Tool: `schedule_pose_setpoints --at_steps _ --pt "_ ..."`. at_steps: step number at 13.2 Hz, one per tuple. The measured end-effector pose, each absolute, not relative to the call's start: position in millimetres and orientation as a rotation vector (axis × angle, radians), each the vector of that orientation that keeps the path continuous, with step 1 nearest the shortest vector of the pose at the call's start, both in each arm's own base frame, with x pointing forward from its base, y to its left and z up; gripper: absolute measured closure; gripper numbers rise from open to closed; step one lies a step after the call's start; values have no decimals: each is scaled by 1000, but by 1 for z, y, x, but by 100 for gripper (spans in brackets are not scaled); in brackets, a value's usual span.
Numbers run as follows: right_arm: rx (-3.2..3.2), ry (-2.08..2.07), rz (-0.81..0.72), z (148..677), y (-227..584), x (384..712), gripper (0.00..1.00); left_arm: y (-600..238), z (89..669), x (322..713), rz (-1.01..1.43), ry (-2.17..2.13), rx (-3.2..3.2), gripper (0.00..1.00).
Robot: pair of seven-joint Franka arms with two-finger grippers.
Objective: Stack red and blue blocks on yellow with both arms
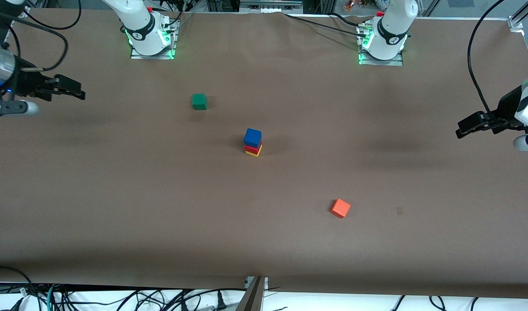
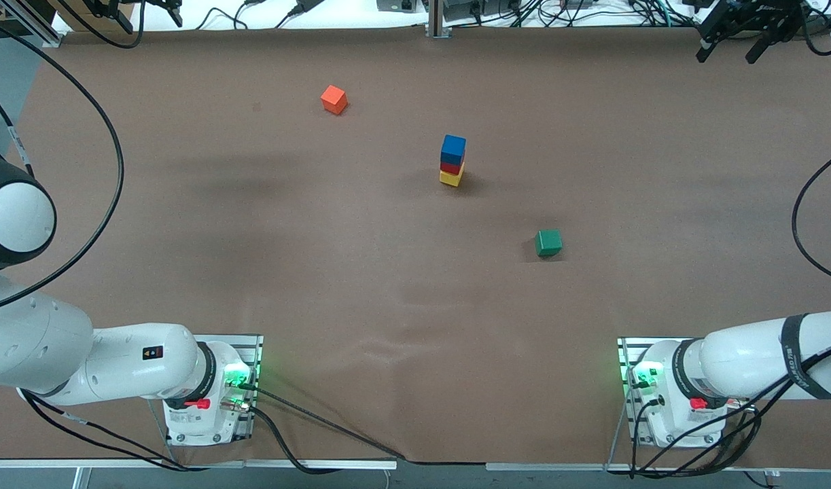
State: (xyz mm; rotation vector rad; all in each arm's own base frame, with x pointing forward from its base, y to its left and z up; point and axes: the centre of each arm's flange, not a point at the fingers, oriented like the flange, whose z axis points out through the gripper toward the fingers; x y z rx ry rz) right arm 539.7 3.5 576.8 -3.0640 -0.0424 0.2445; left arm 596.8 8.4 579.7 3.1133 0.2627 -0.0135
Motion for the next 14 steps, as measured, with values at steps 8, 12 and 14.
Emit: schedule_pose_setpoints --at_steps 8,12,14 --pt "-3143 -114 235 576 14 543 0 8 580 597 -13 261 3113 0" --pt "-3151 -131 222 580 19 544 0 8 580 597 -13 261 3113 0" --pt "-3153 -129 210 584 18 545 0 8 580 597 -13 261 3113 0"
